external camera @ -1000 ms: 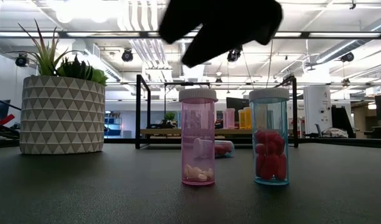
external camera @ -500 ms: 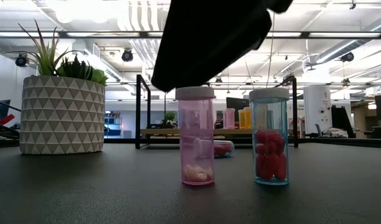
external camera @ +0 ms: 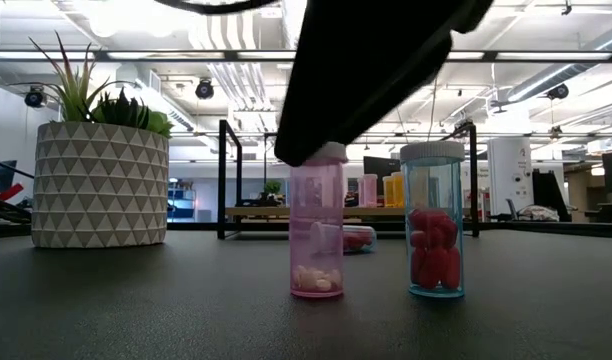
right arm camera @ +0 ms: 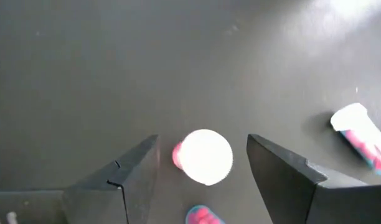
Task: Pick and place medicine bottles onto shelf by color
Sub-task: Put the pink pill bottle on the shelf aligned with the other pink pill bottles
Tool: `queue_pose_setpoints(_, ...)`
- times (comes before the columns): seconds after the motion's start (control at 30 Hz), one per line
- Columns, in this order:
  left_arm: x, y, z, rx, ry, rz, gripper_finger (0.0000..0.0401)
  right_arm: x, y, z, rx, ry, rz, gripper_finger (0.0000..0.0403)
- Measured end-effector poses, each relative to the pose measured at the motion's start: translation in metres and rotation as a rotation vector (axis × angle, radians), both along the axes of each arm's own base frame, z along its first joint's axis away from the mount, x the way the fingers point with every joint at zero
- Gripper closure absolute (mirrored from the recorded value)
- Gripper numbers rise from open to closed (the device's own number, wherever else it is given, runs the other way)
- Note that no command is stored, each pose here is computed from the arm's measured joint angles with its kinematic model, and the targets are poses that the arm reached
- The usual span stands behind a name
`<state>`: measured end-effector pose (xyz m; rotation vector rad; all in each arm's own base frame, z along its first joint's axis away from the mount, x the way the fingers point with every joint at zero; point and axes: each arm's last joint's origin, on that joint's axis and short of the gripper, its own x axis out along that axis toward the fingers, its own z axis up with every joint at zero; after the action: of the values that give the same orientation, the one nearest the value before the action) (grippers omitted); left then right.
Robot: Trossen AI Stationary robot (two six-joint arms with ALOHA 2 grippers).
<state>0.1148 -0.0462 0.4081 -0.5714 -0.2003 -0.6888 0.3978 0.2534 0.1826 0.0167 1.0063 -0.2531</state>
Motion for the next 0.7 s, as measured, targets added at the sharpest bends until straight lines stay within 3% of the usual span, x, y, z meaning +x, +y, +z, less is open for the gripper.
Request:
queue_pose_setpoints(0.37, 0.0, 0.0, 0.0, 0.0, 0.0, 0.001, 0.0211, -0.001, -0.0049, -0.0107, 0.063, 0.033, -0.057, 0.0181)
queue_pose_setpoints(0.7, 0.0, 0.0, 0.0, 0.0, 0.0, 0.0, 0.0211, 0.0014, -0.0085, -0.0105, 0.065, 0.032, -0.068, 0.0269)
